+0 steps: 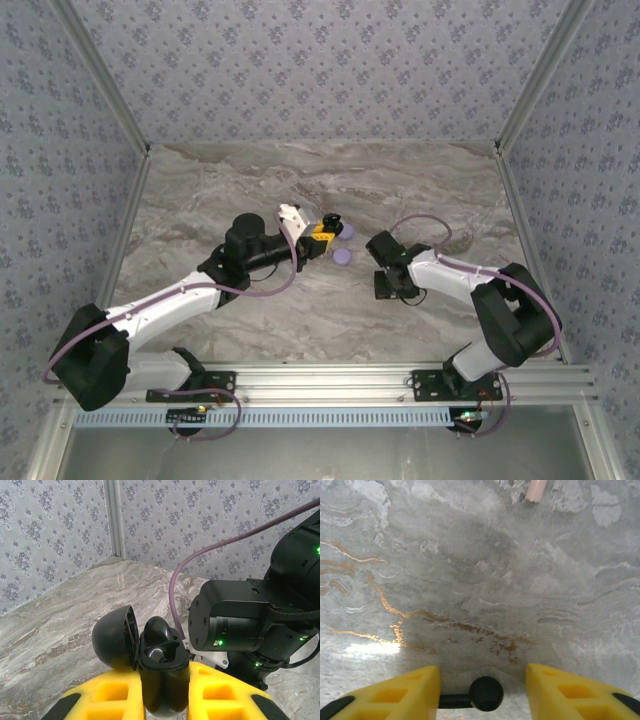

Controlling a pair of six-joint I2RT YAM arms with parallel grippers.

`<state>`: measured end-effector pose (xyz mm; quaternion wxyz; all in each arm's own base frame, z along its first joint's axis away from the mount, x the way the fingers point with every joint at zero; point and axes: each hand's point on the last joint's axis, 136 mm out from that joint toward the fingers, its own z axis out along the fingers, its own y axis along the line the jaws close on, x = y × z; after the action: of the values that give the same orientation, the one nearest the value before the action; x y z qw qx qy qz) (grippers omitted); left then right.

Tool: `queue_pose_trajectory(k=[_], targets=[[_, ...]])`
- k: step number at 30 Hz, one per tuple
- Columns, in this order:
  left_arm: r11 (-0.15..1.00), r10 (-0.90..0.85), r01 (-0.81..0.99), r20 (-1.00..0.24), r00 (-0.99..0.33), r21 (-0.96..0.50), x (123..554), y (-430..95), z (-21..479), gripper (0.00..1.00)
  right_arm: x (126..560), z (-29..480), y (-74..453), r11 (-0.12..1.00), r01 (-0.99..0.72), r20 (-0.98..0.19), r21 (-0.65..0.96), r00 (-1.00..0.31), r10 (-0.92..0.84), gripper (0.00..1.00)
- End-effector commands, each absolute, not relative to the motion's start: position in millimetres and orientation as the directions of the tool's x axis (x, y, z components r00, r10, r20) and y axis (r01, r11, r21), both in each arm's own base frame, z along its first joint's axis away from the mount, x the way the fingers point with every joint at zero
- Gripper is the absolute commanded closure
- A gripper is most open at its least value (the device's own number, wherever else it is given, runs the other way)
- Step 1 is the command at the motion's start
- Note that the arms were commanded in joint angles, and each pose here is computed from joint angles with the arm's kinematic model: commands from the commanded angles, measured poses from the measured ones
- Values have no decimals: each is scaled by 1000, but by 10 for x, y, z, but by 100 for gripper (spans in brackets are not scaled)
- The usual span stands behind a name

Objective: Insert the wireless bluetooth earbuds into the charging case

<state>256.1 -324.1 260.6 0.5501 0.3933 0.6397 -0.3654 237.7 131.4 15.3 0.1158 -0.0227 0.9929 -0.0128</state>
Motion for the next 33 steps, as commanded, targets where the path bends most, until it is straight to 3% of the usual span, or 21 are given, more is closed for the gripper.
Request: queue_pose_trajectory(k=[1,8,13,19,33], targets=[[425,81,905,-996,-32,5,2532,-3222,2774,100,2089,70,1117,994,-16,-130,-108,-991,-30,56],[425,83,905,-996,-32,6,2535,-3228,2770,100,2053,152,1061,993,1,-143,-117,-990,-16,68],[425,83,905,-996,-30,8,2540,-3231,2777,100,2061,210,1019,992,6,-149,-126,-989,-13,68],[425,83,905,-996,-28,10,2542,-3232,2787,100,2222,363,1275,999,-34,-220,16,-975,-30,67],[425,81,905,-996,-25,12,2534,-3225,2807,100,2459,264,1253,1000,-16,-236,20,-972,-11,69]])
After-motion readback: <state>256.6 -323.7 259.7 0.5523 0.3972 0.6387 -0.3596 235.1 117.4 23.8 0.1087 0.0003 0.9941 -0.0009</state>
